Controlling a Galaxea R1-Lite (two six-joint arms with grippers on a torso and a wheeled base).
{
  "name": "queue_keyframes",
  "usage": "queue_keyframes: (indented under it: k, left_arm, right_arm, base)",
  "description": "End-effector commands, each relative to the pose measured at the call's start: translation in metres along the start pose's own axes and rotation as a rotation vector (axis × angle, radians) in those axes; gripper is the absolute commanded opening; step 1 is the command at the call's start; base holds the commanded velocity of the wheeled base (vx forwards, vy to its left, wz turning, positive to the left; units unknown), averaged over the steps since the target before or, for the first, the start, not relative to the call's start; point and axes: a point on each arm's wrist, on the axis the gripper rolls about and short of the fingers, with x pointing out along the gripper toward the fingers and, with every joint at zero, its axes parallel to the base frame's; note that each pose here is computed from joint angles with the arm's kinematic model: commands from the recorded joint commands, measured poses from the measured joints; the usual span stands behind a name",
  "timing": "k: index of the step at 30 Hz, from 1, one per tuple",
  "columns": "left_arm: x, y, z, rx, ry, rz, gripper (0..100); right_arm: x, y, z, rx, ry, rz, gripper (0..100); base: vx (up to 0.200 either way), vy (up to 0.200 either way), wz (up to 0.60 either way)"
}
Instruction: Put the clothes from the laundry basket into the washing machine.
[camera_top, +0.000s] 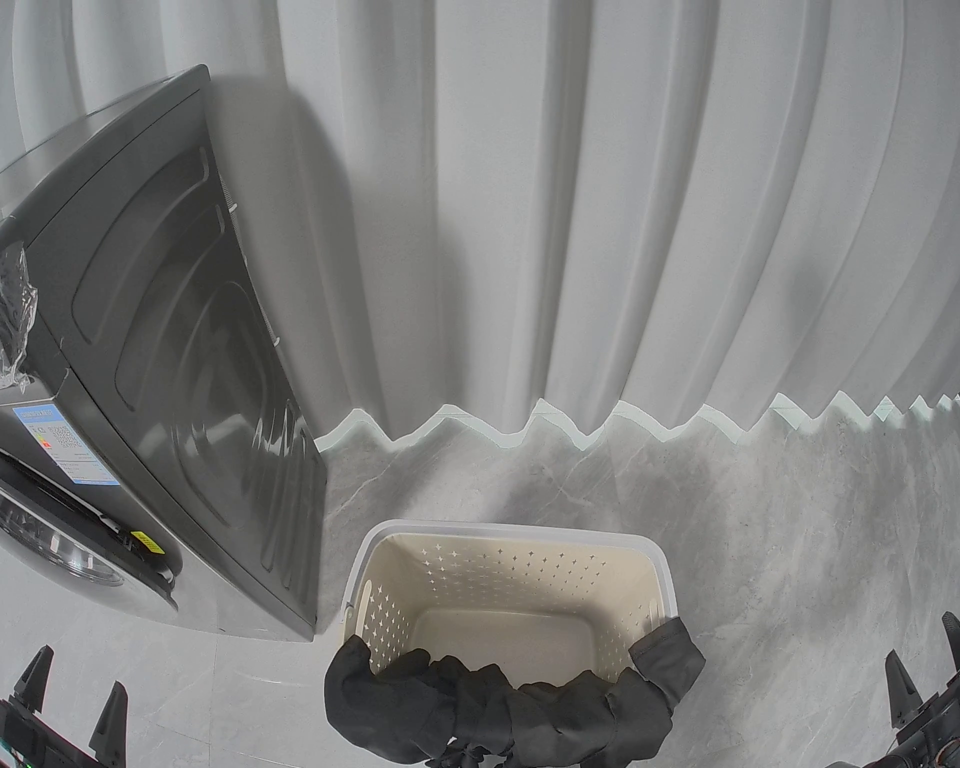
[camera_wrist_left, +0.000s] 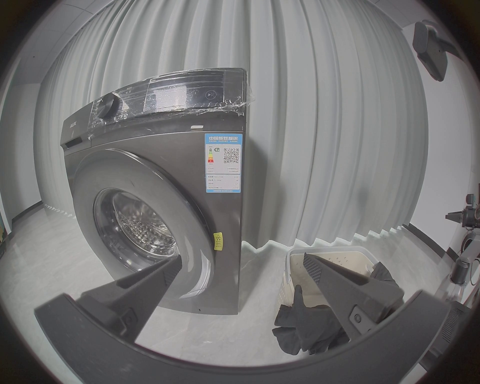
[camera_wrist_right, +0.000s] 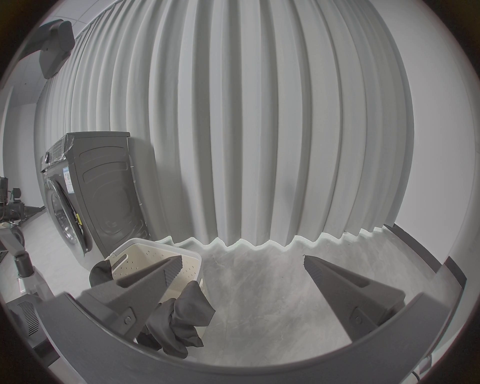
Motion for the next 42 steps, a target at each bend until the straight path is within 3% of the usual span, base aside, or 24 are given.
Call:
queue_keyframes:
  k: [1,23,29,42]
  left_arm:
    - [-0.0002,0.0002,-0.0049,0.000,-0.002,0.001,100]
    - [-0.0002,0.0002,-0.0050,0.000,-0.001,0.000,100]
    - [-0.0002,0.0002,-0.0050,0.000,-0.001,0.000,100]
    - [-0.0002,0.0002,-0.0049,0.000,-0.002,0.000,100]
  right_arm:
    - [0.0001,0.0000,-0.0052,0.000,0.001,0.003,100]
    - [0.0001,0.0000,-0.0052,0.000,0.001,0.003,100]
    - [0.0001,0.0000,-0.0051,0.000,0.000,0.003,100]
    - [0.0001,0.0001,-0.0052,0.000,0.001,0.001,100]
  base:
    - [0.000,0.000,0.00]
    - [0.027,0.000,0.00]
    - [0.200,0.000,0.00]
    - [0.000,0.000,0.00]
